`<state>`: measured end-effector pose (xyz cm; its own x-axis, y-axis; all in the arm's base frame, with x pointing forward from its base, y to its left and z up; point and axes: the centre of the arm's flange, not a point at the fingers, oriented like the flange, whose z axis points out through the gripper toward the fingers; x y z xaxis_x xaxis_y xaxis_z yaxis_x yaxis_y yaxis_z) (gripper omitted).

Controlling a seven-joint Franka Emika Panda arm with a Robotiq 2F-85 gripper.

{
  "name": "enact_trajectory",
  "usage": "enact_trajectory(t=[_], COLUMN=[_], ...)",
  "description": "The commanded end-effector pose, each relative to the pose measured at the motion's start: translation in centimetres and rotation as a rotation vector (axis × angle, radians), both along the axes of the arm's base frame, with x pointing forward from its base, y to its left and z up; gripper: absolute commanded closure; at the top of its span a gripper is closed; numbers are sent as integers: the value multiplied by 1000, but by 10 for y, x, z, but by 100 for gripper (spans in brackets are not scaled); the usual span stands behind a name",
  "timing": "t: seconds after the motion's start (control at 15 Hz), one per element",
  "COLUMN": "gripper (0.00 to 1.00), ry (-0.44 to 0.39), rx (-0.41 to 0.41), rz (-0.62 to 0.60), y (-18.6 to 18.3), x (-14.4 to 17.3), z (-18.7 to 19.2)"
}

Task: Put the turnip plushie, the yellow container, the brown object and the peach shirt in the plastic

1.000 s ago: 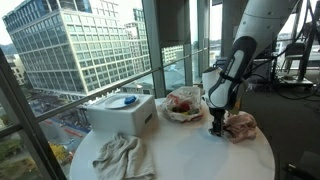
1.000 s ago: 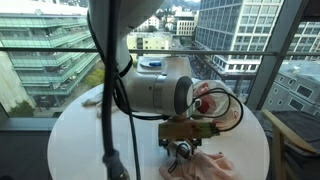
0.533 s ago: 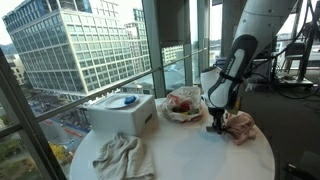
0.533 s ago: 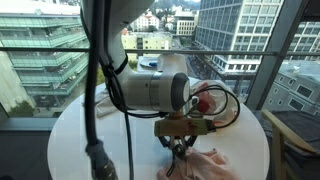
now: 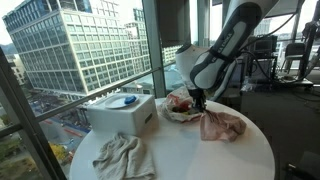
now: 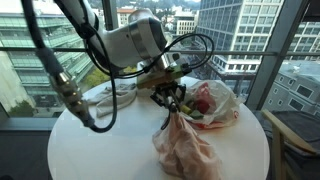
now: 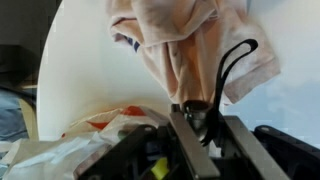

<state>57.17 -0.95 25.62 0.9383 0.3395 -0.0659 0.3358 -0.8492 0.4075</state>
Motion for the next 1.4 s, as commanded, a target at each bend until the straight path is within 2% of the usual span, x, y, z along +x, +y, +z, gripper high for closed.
enact_trajectory(t=[0.0,0.2,0.4,0.6,1.0,1.33], gripper=[93,93,93,93,93,93], ry=[-164,-321,-466,-591,-758,-829], rx=[-116,-189,-247,-318,-400,-406], rz=[-34,-25,-50,-55,-55,-59], y=[14,3,-8,-21,-14,4], x=[58,106,139,167,210,229], z=[52,94,128,137,164,186])
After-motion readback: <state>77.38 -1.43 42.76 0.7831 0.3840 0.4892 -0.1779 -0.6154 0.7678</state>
